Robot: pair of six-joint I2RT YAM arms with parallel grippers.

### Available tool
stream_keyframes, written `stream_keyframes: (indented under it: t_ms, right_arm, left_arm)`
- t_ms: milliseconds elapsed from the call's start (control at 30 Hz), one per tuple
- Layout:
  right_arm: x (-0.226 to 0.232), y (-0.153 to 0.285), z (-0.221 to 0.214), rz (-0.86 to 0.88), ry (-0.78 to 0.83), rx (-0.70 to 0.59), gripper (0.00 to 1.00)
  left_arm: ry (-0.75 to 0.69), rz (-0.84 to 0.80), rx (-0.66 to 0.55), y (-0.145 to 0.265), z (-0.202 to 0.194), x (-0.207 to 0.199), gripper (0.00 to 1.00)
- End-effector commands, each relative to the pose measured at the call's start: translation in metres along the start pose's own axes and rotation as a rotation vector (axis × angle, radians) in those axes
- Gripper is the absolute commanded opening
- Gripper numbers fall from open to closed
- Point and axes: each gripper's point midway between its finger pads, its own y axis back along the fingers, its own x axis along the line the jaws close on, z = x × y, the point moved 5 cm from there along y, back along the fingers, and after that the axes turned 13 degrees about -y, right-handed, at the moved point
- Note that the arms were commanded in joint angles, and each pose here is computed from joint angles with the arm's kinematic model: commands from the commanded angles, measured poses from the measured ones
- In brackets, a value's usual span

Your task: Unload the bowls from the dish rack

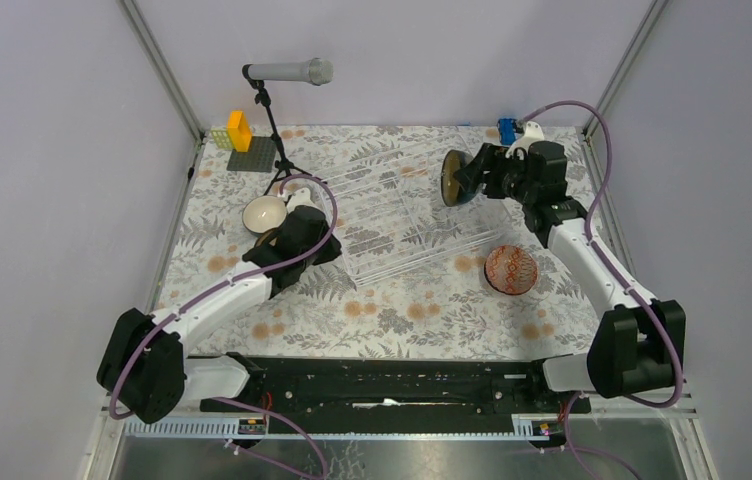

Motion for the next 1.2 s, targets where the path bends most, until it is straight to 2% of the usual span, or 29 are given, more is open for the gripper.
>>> stream_keyframes:
  t_ms: [0,67,300,400,567,767,967,1167]
  right_arm:
    - [0.044,-0.001,0.02,0.289,-0.059,-0.042,0.45]
    - [0.05,-0.004,0.015,0.354,-0.102,0.009,0.45]
    - [0.072,-0.015,0.004,0.584,-0.272,0.221,0.42]
    - [0.079,-0.018,0.0,0.677,-0.36,0.302,0.35]
    - [0.085,-0.019,-0.014,0.745,-0.427,0.371,0.35]
    - [0.099,-0.022,-0.036,0.742,-0.392,0.429,0.36]
    - [0.104,-0.024,-0.048,0.715,-0.358,0.451,0.38]
    - [0.106,-0.02,-0.051,0.719,-0.341,0.461,0.38]
  left_arm:
    - [0.023,-0.049,-0.096,0.014,0.026,-0.01,0.14]
    - [0.028,-0.015,-0.1,0.018,0.027,-0.006,0.25]
    - [0.04,-0.043,-0.183,0.055,0.053,-0.008,0.74]
    - [0.021,-0.125,-0.246,0.071,0.067,-0.018,0.82]
    - [-0.013,-0.32,-0.298,0.076,0.085,-0.049,0.83]
    - [-0.012,-0.446,-0.244,0.052,0.104,-0.086,0.81]
    - [0.004,-0.456,-0.215,0.032,0.111,-0.098,0.8]
    - [0.034,-0.359,-0.211,0.016,0.106,-0.087,0.74]
